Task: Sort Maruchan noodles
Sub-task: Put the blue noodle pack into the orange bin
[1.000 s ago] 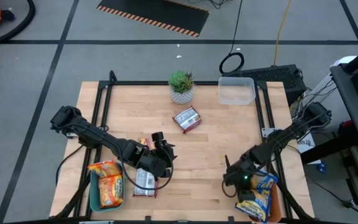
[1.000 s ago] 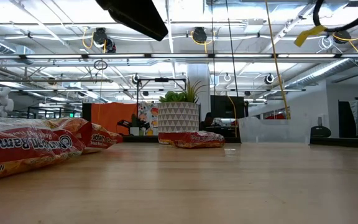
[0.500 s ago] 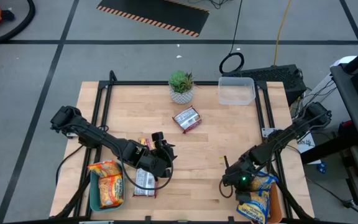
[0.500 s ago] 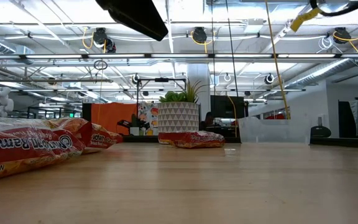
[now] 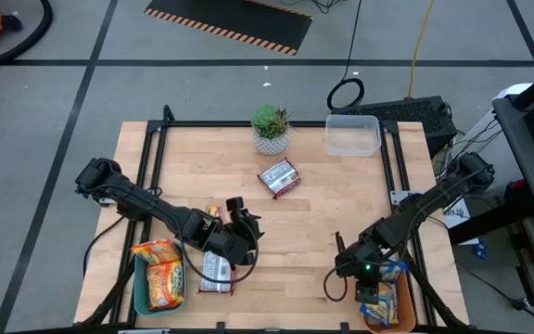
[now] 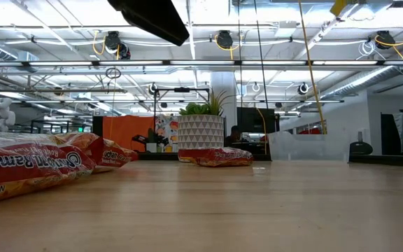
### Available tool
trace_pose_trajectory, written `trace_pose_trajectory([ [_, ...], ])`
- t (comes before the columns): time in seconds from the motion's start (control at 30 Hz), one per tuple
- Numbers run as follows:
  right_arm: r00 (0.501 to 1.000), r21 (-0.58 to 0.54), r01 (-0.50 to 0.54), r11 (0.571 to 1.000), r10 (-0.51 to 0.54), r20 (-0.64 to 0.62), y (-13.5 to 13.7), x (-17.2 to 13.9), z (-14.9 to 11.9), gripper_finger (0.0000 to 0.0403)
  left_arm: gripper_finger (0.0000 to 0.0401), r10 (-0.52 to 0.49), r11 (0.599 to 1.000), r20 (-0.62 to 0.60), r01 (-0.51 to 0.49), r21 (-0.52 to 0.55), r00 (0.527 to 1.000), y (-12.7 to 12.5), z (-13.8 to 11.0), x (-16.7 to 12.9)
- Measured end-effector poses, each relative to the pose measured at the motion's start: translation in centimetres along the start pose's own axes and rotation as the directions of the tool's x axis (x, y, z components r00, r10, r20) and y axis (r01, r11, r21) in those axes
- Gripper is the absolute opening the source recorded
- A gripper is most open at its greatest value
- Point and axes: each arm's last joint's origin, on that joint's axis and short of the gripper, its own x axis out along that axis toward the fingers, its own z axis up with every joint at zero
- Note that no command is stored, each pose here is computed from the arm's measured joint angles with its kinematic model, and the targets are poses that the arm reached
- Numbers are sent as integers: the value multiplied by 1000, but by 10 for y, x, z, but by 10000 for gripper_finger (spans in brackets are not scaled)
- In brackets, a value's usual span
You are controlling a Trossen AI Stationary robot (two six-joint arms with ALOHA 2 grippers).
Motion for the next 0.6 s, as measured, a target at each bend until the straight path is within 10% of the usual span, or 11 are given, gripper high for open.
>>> trace_pose_trajectory([
  [0.6, 999, 363, -27, 931, 42, -32, 17, -11, -27, 0, 214, -5, 1000, 0, 5, 8, 1000, -1, 0, -1],
])
